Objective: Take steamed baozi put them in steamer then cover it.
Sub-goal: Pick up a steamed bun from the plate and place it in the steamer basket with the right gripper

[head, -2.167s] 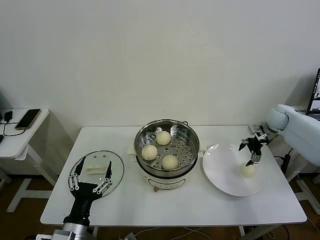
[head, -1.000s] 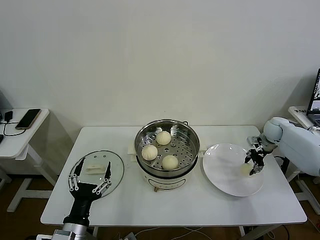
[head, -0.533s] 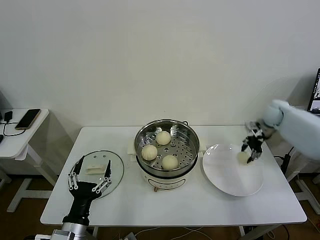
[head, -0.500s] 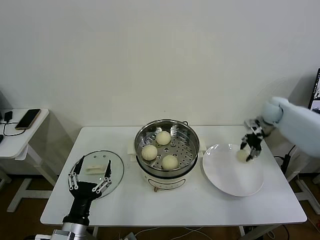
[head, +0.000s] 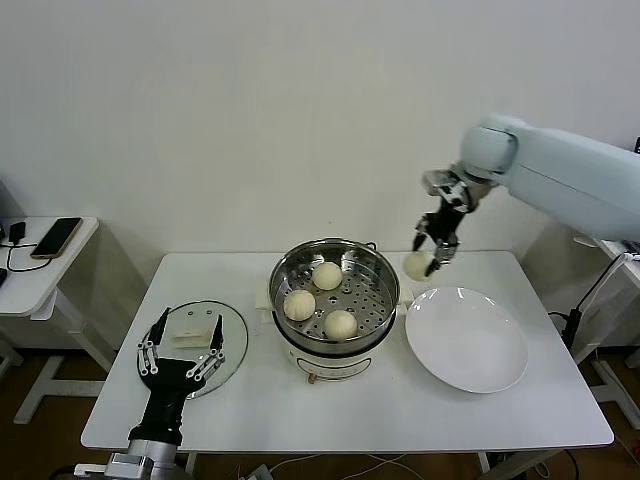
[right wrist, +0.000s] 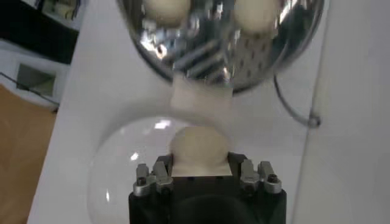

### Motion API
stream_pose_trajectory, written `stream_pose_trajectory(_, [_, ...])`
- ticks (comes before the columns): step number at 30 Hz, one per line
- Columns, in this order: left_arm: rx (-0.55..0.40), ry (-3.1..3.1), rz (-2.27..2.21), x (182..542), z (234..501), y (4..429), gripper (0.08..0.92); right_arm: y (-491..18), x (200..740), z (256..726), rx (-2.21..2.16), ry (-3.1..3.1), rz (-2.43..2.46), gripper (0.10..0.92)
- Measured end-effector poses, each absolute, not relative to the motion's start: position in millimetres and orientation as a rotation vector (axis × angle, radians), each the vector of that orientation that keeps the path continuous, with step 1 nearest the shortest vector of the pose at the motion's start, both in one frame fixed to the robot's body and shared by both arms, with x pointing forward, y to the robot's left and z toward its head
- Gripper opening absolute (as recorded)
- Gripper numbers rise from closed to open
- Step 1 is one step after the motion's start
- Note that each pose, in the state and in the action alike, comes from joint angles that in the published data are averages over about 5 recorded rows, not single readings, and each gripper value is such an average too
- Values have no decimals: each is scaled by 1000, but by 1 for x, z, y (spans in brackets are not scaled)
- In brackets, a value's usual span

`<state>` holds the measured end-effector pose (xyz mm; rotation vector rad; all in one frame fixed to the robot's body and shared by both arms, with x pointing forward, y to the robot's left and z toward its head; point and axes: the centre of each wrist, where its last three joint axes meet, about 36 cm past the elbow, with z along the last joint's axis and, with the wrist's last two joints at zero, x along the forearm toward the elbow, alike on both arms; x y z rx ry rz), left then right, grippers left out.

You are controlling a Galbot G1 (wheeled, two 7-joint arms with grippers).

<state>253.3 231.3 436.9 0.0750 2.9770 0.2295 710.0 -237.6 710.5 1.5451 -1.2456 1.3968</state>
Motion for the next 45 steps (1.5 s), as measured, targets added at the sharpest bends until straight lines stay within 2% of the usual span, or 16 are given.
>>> stream_pose_trajectory(11, [62, 2979, 229, 258, 436, 229, 823, -162, 714, 689, 1593, -1180, 1430, 629])
stream_pose_trajectory(28, [61, 2977, 245, 262, 435, 230, 823, -137, 720, 626, 1565, -1107, 1441, 641])
stream_pose_trajectory(34, [56, 2975, 246, 262, 435, 231, 823, -136, 720, 613, 1559, -1083, 1449, 671])
stream_pose_trajectory(40, [38, 2972, 254, 263, 434, 231, 823, -135, 719, 611, 1563, -1081, 1467, 790])
stream_pose_trajectory(45, [17, 2972, 283, 263, 434, 233, 823, -139, 718, 617, 1580, -1091, 1484, 821])
